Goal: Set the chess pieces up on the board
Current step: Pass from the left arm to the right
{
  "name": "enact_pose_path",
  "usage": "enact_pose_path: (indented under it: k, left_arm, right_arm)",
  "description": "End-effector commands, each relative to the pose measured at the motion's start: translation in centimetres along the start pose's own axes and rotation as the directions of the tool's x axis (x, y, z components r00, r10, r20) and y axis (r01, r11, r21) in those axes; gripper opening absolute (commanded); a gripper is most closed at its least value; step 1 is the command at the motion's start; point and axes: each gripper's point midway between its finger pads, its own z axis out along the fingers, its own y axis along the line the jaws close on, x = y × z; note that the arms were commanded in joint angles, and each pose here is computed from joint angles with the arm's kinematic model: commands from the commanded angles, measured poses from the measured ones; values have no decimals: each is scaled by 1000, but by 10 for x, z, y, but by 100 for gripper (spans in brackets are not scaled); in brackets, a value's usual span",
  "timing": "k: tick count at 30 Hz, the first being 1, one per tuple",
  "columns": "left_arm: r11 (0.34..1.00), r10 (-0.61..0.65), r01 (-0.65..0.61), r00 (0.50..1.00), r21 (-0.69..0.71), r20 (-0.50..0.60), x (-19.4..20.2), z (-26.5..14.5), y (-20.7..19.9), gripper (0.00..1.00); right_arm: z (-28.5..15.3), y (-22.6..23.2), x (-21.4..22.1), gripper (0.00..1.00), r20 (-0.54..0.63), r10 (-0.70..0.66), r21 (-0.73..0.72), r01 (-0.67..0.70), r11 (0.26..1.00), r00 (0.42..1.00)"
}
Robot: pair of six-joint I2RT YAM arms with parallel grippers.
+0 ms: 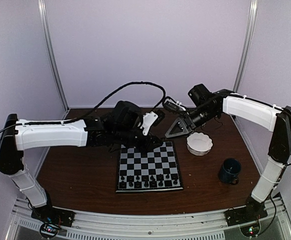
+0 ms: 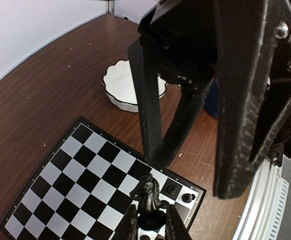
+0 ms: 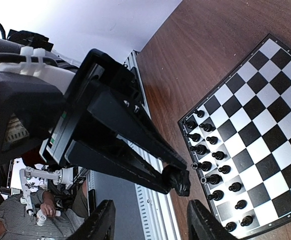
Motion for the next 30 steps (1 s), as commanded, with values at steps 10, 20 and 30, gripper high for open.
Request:
enact_pose_path:
  k: [10, 20, 30]
  left_arm:
    - [999, 37, -40, 991, 22, 128, -32, -18, -11, 11]
    - [999, 41, -44, 992, 18, 122, -28, -16, -11, 11]
    - [999, 49, -48, 992, -9, 116, -26, -15, -6, 12]
  right_arm:
    - [15, -3, -12, 40, 14, 64, -75, -63, 995, 998]
    - [22, -1, -13, 17, 12, 80, -111, -78, 991, 997]
    - [26, 1, -10, 8, -2, 77, -119, -77, 990, 997]
